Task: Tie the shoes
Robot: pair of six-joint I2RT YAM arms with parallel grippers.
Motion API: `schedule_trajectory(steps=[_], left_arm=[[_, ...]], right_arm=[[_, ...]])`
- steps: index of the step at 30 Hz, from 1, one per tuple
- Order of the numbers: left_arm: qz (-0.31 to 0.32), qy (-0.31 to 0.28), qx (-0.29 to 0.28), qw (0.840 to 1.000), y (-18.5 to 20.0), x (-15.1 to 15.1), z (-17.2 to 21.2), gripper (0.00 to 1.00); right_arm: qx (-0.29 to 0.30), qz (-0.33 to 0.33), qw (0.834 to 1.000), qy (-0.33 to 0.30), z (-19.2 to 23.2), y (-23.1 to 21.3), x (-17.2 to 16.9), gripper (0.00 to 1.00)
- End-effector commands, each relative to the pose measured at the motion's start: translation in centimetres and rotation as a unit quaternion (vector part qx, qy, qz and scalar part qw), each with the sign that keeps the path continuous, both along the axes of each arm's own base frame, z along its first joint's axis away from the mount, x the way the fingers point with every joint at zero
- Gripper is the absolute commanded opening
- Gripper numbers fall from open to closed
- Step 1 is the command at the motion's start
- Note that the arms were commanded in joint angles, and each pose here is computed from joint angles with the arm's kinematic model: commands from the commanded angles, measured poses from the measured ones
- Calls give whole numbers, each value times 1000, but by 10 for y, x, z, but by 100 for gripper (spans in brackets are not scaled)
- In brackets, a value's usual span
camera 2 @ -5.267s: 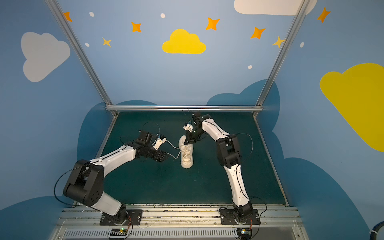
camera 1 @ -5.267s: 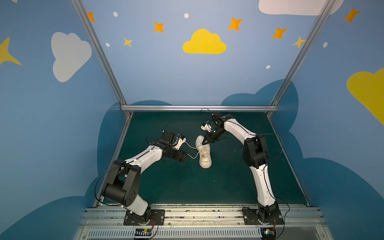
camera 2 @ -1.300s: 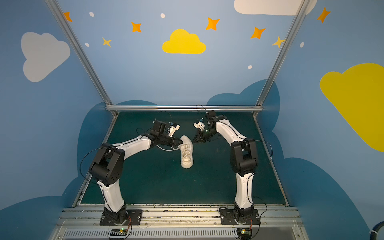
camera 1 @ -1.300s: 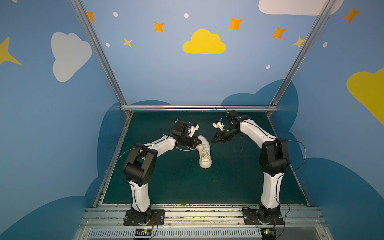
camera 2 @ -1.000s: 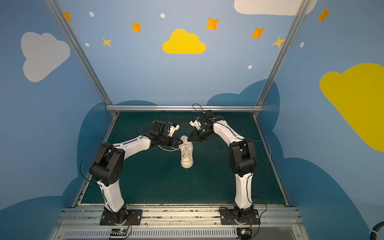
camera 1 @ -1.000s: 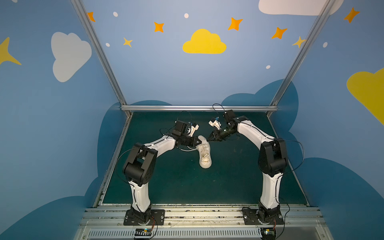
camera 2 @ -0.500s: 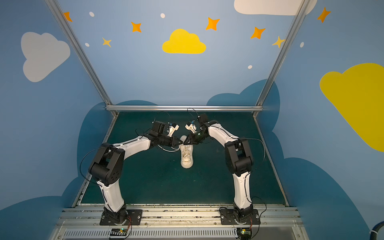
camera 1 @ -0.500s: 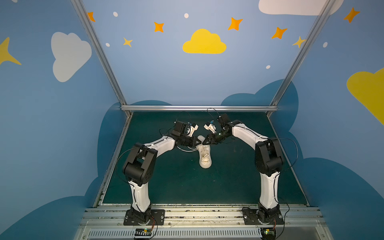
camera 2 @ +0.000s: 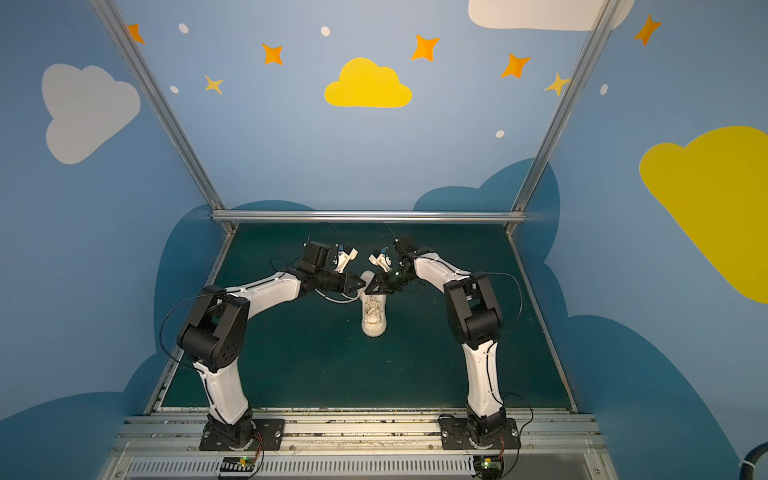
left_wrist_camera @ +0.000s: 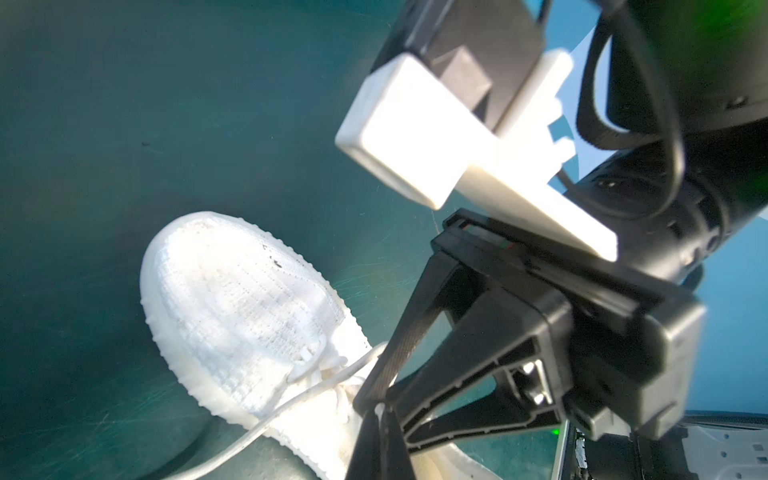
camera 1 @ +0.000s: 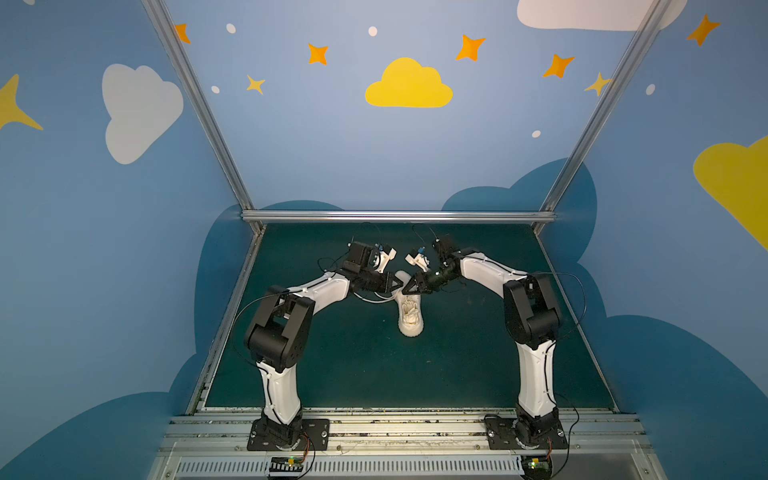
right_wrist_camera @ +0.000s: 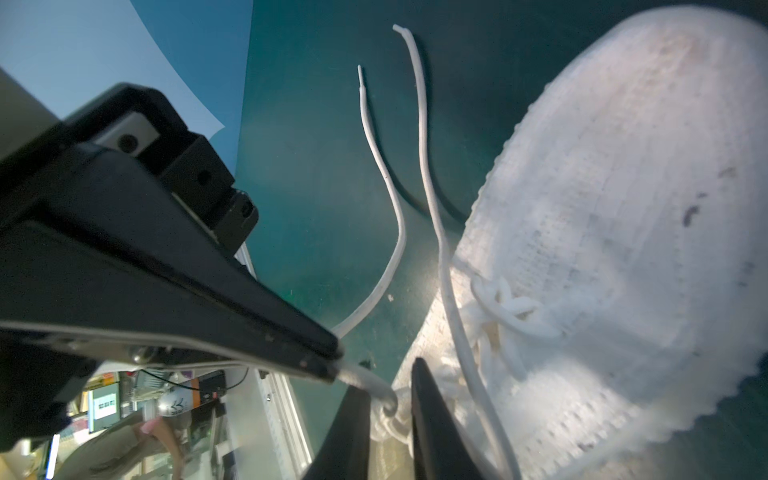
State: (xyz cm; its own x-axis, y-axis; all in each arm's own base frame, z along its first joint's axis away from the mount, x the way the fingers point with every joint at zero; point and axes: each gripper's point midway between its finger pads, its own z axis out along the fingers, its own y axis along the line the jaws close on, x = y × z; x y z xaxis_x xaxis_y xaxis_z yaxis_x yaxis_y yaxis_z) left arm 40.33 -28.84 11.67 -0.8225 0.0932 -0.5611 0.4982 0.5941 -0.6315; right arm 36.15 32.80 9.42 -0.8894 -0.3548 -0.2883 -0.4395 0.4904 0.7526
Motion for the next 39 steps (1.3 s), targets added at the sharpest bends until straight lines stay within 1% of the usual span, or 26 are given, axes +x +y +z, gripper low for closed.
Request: schedule_trajectory(steps=[1, 3, 4, 6, 8, 9, 13, 15, 18, 21, 25, 29, 31, 32, 34, 36, 37, 39], left_arm=[[-4, -10, -7, 1000, 2, -4, 11, 6], [2, -16, -2, 1000, 8, -3, 11, 19], [4, -17, -1, 1000, 10, -3, 12, 22], [7, -20, 1, 1000, 17, -4, 13, 31], [9, -21, 8, 1000, 24, -6, 12, 36], [9, -24, 13, 1000, 28, -7, 11, 37], [-5, -40, 41, 998, 38, -18, -2, 37], [-16, -54, 47, 997, 38, -22, -7, 37], [-26, -69, 33, 997, 35, -25, -7, 39], [-42, -71, 20, 996, 27, -27, -7, 42], [-50, -65, 17, 997, 18, -27, -13, 43], [-52, -66, 8, 996, 11, -22, -15, 39], [-56, -65, 4, 996, 8, -20, -16, 34], [-57, -64, 2, 996, 6, -19, -16, 31], [-60, -63, 1, 996, 3, -19, -16, 18], [-59, -64, 2, 996, 4, -18, -15, 8], [-59, -68, 2, 996, 4, -17, -12, 5], [-59, -71, 2, 996, 4, -18, -9, 3]], right_arm=[[17, 6, 1000, -1, 1, 4, -1, 8], [18, 1, 1000, -3, 3, 2, 0, 0], [20, -1, 1000, -3, 4, 2, 0, 0], [22, -3, 1000, -5, 5, 1, 0, 0], [23, -4, 1000, -7, 7, 0, 0, 0], [23, -4, 1000, -7, 8, 0, 0, 0], [22, -5, 1000, -4, 7, -2, 0, 0], [22, -5, 1000, -3, 6, -2, -1, 0], [23, -6, 1000, -1, 7, -2, 0, 0], [23, -7, 1000, -2, 8, -2, 0, 0], [26, -5, 1000, -2, 9, -2, 0, 0], [27, -3, 1000, -3, 10, -2, -1, 0], [29, -1, 1000, -2, 11, -2, -2, 0], [28, -1, 1000, -2, 11, -1, -2, 0], [30, 0, 1000, -4, 13, -1, -3, 1], [30, 3, 1000, -6, 15, -1, -3, 7], [31, 5, 999, -8, 16, -1, -4, 11], [33, 9, 999, -16, 20, -1, -6, 18]])
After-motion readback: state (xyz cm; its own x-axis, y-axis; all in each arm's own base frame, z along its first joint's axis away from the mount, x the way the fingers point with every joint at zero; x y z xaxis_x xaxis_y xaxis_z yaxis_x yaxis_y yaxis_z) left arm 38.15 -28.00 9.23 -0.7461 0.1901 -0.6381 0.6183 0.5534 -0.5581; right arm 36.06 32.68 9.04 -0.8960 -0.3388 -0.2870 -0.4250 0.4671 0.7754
